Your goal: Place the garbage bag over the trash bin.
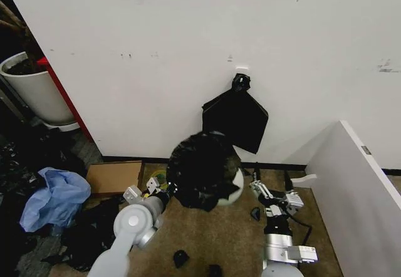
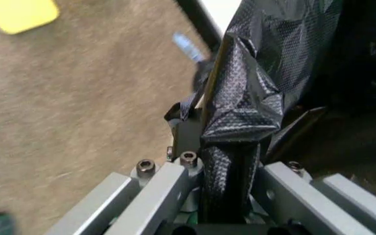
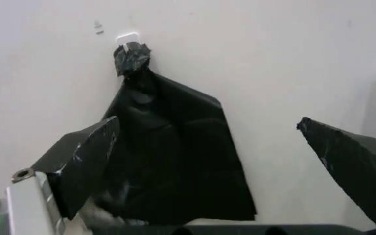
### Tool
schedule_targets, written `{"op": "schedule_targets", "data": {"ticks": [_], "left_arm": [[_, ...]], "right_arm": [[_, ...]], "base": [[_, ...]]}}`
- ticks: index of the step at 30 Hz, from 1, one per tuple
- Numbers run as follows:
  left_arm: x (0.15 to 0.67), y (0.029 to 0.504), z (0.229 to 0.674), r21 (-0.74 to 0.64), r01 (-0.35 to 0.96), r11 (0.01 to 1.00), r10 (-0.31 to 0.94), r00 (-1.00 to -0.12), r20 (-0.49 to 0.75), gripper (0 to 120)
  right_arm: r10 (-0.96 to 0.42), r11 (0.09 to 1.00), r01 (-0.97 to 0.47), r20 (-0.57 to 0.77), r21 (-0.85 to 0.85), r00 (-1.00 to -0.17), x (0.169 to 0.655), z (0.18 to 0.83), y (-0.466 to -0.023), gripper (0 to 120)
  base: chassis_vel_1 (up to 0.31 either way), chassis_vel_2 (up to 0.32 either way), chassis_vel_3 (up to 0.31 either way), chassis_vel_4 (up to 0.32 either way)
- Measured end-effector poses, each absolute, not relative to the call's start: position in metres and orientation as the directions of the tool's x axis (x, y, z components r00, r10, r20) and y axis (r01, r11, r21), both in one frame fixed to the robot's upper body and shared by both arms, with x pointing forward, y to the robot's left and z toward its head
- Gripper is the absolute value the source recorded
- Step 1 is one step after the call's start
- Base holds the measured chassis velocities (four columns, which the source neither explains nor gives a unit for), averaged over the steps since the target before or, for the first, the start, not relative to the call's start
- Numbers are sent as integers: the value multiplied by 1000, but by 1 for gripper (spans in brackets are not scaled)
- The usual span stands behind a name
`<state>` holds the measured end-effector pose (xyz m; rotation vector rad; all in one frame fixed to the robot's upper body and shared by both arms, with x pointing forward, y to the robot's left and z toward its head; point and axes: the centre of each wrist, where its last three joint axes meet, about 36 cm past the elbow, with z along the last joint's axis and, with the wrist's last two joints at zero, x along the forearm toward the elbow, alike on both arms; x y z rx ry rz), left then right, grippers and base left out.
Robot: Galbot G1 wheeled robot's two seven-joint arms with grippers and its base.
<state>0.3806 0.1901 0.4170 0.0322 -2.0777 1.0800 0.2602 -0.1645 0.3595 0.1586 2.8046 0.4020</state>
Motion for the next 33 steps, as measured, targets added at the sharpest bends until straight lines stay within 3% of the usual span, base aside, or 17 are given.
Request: {"op": "schedule_targets", "data": {"ticks": [4,9,19,25,27,33], "left_arm": [[375,187,412,-638,-337,693,283,-686,670,0],[362,189,421,-476,-275,835,209,-642,738,0],[364,179,408,-368,-266,891,137,-615,777,1],[355,178,408,-338,-259,905,103,-637,764,27],[353,178,409,-332,-260,907,94,-642,761,30],[323,182,434,-289,-252,923,32,-701,712,54]], "right_arm": [[162,954,83,-260,289,-952,256,360,-164,100],[185,951,108,-253,290,-950,261,366,-167,100],[186,944,121,-193,307,-963,264,370,-166,100],[184,942,122,-179,311,-967,267,373,-167,100],[184,943,123,-175,311,-967,267,372,-167,100],[188,942,133,-155,308,-970,267,369,-167,100]], "base": [[0,0,0,0],[0,0,0,0],[0,0,0,0],[0,0,0,0],[0,0,0,0],[0,0,0,0]]}}
